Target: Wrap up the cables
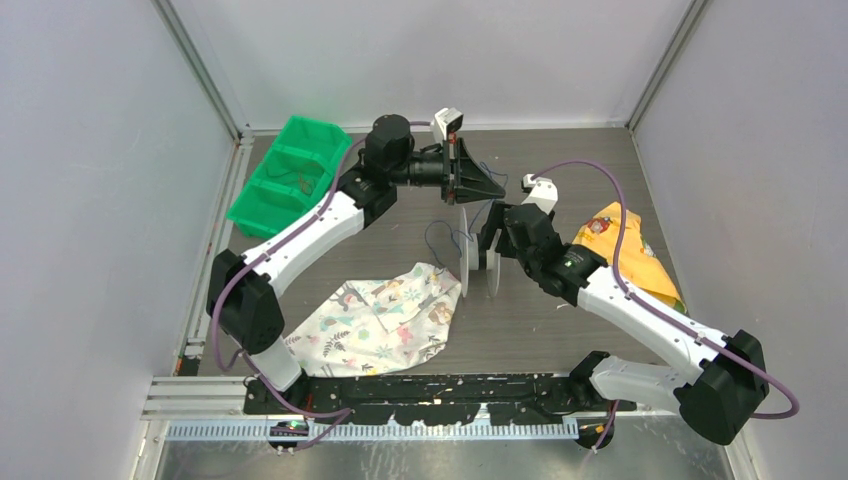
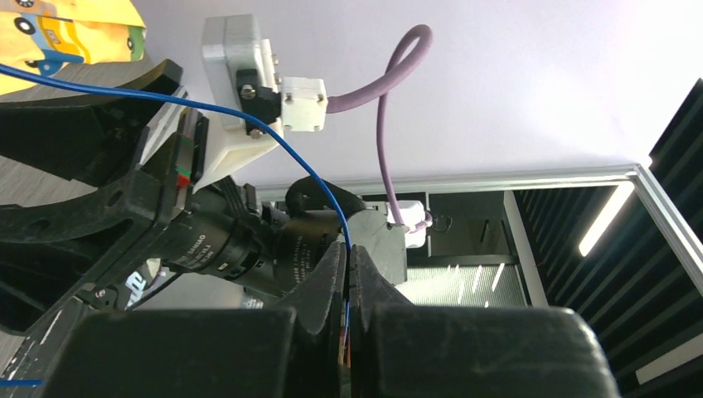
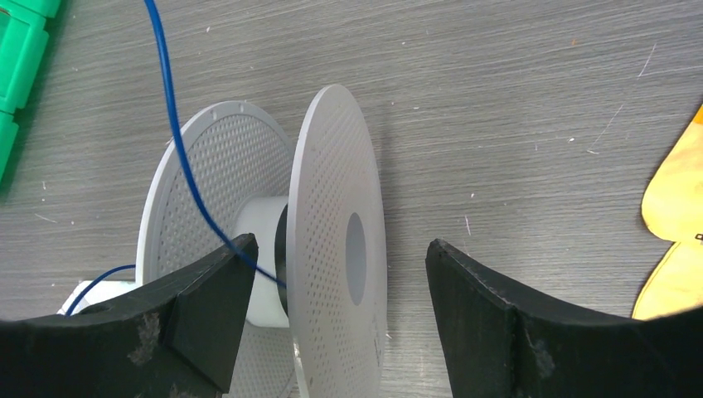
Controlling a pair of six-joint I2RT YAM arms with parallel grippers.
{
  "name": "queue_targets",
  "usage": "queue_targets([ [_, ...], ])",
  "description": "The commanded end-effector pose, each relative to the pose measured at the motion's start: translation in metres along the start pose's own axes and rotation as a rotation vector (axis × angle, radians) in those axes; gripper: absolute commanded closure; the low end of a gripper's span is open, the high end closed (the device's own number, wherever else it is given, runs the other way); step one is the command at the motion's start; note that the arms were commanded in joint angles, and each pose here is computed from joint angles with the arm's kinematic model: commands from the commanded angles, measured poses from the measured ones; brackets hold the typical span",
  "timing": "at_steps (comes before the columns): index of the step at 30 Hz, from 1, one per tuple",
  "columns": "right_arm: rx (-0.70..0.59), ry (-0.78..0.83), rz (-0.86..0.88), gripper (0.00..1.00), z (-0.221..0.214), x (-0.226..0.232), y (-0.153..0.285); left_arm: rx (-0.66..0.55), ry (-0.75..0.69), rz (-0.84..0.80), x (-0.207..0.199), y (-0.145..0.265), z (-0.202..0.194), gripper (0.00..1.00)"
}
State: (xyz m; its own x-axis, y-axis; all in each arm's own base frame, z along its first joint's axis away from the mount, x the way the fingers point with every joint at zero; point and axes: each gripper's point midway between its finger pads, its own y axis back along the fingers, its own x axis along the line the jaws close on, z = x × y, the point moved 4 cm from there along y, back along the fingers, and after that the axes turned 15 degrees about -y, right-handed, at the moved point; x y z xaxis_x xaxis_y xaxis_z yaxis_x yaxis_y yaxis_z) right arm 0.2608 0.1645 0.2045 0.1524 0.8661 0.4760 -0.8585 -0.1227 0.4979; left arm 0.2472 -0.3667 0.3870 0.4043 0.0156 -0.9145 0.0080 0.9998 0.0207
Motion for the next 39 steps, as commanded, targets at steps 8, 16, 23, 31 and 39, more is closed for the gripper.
queue_targets([
  [8,-0.096,0.051,-0.036,0.26,0.005,0.005,0.0,0.013,-0.052,-0.094,-0.024,-0.001,-0.002,0.99],
  [16,-0.115,0.054,-0.041,0.31,0.005,0.005,0.003,0.012,-0.042,-0.088,-0.018,-0.001,-0.004,1.0],
  [23,-0.118,0.039,-0.037,0.26,0.007,0.004,0.009,0.014,-0.034,-0.081,-0.012,-0.002,-0.006,0.99],
  [31,-0.114,0.041,-0.048,0.45,0.004,0.001,0.008,0.01,-0.043,-0.091,-0.016,-0.002,-0.005,0.99],
  [39,-0.104,0.035,-0.044,0.56,0.002,-0.001,0.009,0.008,-0.038,-0.09,-0.014,-0.002,-0.005,0.99],
])
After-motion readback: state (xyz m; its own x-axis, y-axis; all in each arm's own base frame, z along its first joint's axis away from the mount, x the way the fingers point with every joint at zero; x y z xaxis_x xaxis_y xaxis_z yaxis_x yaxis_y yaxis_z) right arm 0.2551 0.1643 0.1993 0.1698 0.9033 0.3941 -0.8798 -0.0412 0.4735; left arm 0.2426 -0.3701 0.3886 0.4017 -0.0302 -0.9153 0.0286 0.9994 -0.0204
